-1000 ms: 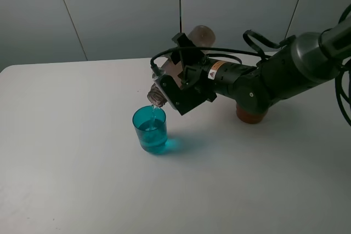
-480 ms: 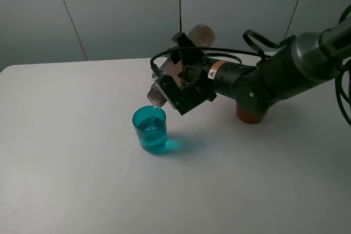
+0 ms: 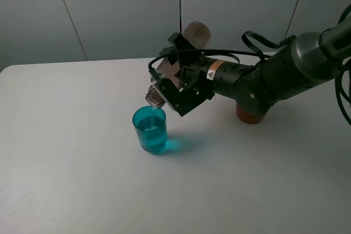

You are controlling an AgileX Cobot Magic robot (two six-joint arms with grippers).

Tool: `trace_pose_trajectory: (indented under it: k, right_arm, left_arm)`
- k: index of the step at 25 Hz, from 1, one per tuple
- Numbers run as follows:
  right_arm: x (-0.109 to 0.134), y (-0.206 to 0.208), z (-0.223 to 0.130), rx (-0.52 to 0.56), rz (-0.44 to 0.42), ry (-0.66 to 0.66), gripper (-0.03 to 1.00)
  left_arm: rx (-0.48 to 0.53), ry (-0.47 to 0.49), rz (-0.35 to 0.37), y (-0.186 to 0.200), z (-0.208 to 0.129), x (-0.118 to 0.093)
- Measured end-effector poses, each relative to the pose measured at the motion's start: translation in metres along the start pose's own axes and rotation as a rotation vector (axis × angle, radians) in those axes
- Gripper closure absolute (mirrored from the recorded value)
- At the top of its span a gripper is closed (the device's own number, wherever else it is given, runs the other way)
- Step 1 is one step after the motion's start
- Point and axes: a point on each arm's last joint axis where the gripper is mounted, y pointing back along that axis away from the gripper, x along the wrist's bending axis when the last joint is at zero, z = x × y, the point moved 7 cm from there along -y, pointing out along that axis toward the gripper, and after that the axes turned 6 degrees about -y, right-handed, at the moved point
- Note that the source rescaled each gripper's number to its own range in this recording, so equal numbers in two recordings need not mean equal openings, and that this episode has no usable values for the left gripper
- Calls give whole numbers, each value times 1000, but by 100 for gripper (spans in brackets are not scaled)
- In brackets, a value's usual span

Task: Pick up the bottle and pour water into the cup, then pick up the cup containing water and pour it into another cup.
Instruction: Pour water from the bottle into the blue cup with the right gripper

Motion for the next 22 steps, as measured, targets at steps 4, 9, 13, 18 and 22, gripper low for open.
trace_pose_trajectory:
  k: [4, 9, 13, 18, 22]
  right_arm:
    - [-1, 0, 0, -3, -6, 16, 96]
    - [-8, 0, -1, 4, -47, 26, 96]
    - [-8, 0, 0, 3, -51, 30, 96]
    - [-9, 0, 1, -1, -56, 49, 96]
    - [-11, 0, 8, -16, -62, 60, 96]
  left_arm:
    - [0, 0, 0, 0, 0, 0]
    - [0, 0, 0, 0, 0, 0]
    - [0, 0, 0, 0, 0, 0]
    - [0, 0, 0, 0, 0, 0]
    - [0, -2, 0, 0, 0, 0]
